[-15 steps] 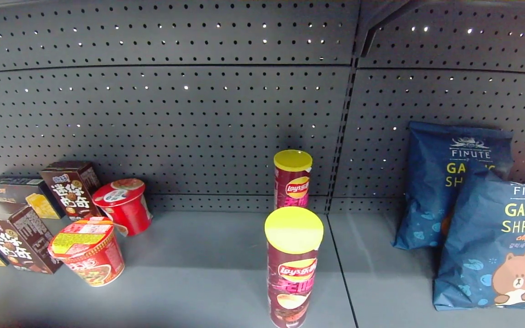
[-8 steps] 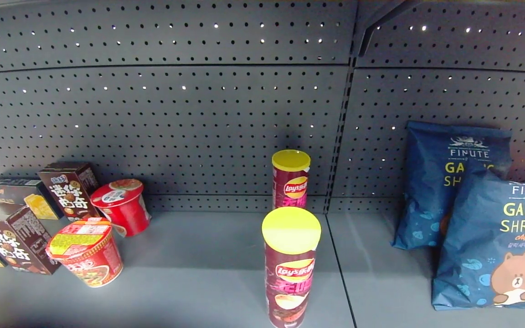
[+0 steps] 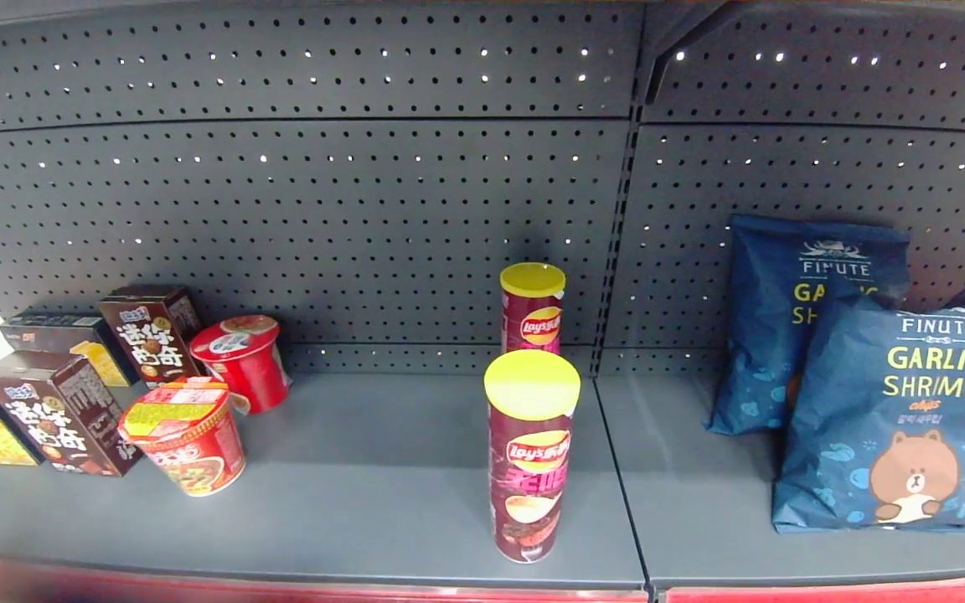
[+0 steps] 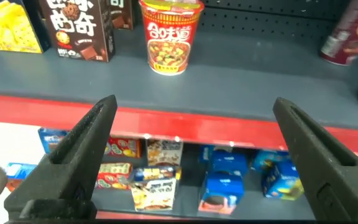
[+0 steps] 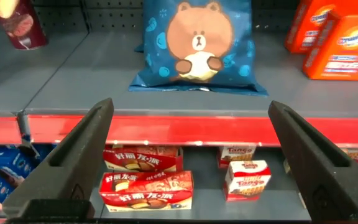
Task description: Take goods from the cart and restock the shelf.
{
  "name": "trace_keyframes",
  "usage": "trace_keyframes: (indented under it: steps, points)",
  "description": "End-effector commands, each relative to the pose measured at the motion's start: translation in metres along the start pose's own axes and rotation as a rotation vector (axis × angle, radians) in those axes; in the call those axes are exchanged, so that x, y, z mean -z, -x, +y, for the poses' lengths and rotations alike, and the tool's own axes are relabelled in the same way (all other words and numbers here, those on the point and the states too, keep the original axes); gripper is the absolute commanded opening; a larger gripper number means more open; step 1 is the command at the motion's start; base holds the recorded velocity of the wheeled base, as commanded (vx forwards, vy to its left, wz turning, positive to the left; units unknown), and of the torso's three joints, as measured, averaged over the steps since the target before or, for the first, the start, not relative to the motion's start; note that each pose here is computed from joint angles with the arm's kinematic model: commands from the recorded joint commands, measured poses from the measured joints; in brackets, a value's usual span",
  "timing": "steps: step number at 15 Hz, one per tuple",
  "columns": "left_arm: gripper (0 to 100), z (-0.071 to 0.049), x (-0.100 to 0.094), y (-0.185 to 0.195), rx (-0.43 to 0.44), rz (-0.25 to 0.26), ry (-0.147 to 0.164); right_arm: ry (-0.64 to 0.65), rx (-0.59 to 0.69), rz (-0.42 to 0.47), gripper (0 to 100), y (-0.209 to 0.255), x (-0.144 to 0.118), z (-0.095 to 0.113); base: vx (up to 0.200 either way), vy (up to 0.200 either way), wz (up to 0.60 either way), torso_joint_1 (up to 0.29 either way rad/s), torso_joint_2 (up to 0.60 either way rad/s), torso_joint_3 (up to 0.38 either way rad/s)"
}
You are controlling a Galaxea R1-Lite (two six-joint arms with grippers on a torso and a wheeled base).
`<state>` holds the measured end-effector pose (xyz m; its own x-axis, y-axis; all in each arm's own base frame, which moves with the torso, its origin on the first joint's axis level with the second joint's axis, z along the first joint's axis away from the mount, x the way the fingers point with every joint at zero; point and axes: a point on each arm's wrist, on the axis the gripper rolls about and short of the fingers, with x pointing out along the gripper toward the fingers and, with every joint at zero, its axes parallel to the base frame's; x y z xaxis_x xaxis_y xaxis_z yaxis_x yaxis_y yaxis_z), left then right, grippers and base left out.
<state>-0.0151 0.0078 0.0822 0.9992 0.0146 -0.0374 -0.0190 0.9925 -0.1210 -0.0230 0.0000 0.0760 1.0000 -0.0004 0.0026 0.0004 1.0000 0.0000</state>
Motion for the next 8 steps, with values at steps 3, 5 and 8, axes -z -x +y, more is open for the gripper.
trace_keyframes:
  steps: [3,5,8]
  points:
    - [100,-0.001,-0.008,0.002,0.008,-0.031,-0.063,0.000,0.000,-0.001,100,0.000,0.000,0.000,0.000,0.000,0.00,0.000,0.00,0.000]
    - [100,-0.019,-0.099,-0.012,0.266,-0.036,-0.348,0.000,0.000,0.001,100,0.000,0.000,0.000,0.000,0.000,0.00,0.000,0.00,0.000]
    - [100,-0.065,-0.171,-0.091,0.401,0.068,-0.361,0.000,0.000,0.001,100,0.000,0.000,0.000,0.000,0.000,0.00,0.000,0.00,0.000]
